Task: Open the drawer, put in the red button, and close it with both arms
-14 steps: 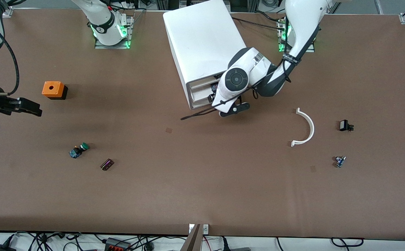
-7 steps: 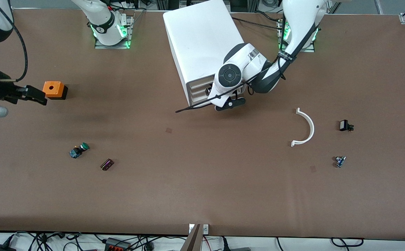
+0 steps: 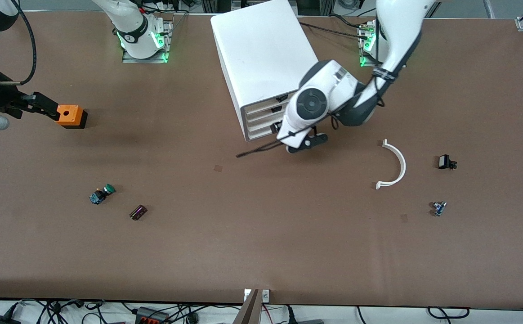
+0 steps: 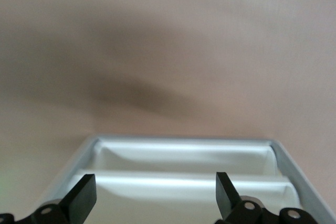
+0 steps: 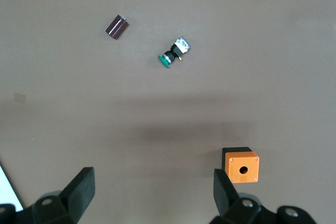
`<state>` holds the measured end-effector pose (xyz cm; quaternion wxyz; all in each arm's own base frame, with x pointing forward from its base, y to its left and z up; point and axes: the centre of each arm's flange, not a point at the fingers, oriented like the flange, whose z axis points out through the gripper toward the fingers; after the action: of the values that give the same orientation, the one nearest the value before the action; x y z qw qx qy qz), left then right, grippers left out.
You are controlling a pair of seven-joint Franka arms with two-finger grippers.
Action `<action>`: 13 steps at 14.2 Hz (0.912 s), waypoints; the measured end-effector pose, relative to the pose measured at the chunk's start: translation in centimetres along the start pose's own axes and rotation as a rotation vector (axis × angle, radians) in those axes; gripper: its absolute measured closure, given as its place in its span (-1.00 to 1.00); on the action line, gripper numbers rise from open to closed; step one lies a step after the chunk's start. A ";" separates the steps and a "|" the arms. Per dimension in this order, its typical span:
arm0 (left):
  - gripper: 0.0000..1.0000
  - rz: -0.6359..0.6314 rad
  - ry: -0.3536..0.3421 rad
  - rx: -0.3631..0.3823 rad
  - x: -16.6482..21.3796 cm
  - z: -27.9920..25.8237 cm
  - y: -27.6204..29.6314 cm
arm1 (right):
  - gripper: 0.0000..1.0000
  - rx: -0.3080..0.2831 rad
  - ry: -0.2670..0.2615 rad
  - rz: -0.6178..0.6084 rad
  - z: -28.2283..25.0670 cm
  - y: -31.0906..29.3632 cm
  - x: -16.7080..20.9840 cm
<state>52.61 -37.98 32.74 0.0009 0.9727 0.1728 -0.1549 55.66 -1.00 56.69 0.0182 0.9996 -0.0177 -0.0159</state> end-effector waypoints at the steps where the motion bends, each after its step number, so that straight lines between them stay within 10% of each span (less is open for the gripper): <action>1: -1.00 0.021 0.016 0.007 2.1 -2.3 -1.6 | -1.00 0.000 0.002 0.001 0.1 0.0 0.1; 7: -1.00 0.198 0.087 0.016 12.6 -13.6 -14.1 | -1.00 0.000 0.010 0.001 -0.3 0.1 0.2; 13: -1.00 0.418 0.112 0.047 12.9 -22.9 -26.6 | -1.00 0.001 0.004 0.004 0.0 0.3 0.3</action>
<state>62.07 -7.37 52.02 0.0009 0.9942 -0.0365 -0.1009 55.99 -1.27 56.70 0.0180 0.9995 -0.0199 -0.0140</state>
